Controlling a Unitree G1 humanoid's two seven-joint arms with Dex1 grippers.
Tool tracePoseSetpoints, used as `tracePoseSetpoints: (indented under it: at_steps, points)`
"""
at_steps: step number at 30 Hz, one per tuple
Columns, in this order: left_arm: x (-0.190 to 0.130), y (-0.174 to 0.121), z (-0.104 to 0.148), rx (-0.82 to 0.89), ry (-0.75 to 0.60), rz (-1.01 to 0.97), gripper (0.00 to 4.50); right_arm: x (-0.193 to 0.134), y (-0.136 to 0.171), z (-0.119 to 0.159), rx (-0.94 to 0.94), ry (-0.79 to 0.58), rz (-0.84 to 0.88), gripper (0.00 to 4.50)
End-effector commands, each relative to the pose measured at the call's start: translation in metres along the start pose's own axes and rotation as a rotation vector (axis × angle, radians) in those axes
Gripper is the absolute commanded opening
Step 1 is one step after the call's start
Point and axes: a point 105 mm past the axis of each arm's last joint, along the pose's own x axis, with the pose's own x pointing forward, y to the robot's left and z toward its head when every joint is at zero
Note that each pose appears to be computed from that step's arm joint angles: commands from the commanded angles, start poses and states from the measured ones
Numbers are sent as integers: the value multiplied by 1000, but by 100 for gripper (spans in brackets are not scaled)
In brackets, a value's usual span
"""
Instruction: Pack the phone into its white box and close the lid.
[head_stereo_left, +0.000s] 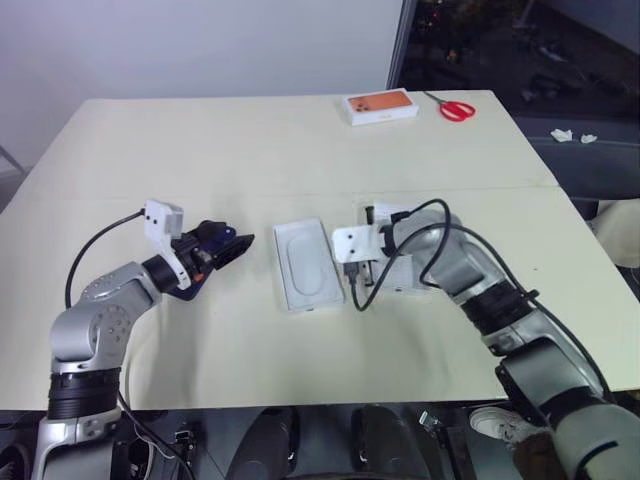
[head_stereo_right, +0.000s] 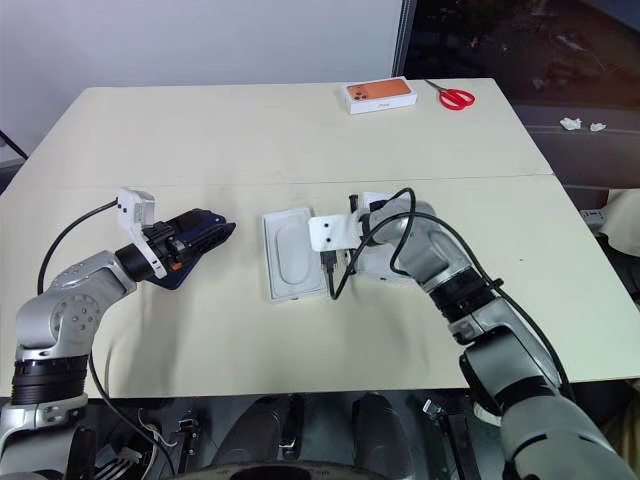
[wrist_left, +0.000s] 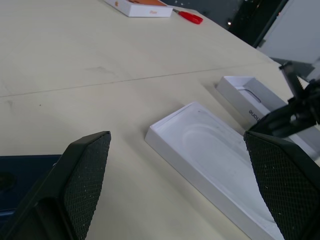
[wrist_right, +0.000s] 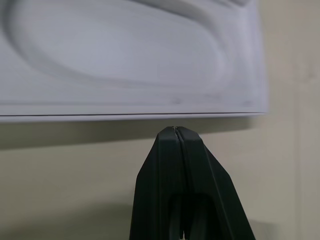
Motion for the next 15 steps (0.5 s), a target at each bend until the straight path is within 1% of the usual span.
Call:
tracePoseSetpoints:
  at_steps: [1, 4, 8, 12, 15]
  points:
    - [0, -3, 12, 41, -37, -6, 450, -16, -34, 26, 17, -124, -121, 2]
    - [0, -3, 13, 40, -39, -6, 450, -12, -35, 45, 27, -201, -128, 2]
    - [0, -3, 14, 41, -41, -7, 450, 7, -21, 57, 14, -227, -111, 2]
    - [0, -4, 14, 42, -42, -8, 450, 28, -7, 57, 6, -214, -109, 2]
    - [1, -5, 14, 41, -43, -8, 450, 46, 13, 43, -55, -151, -91, 2]
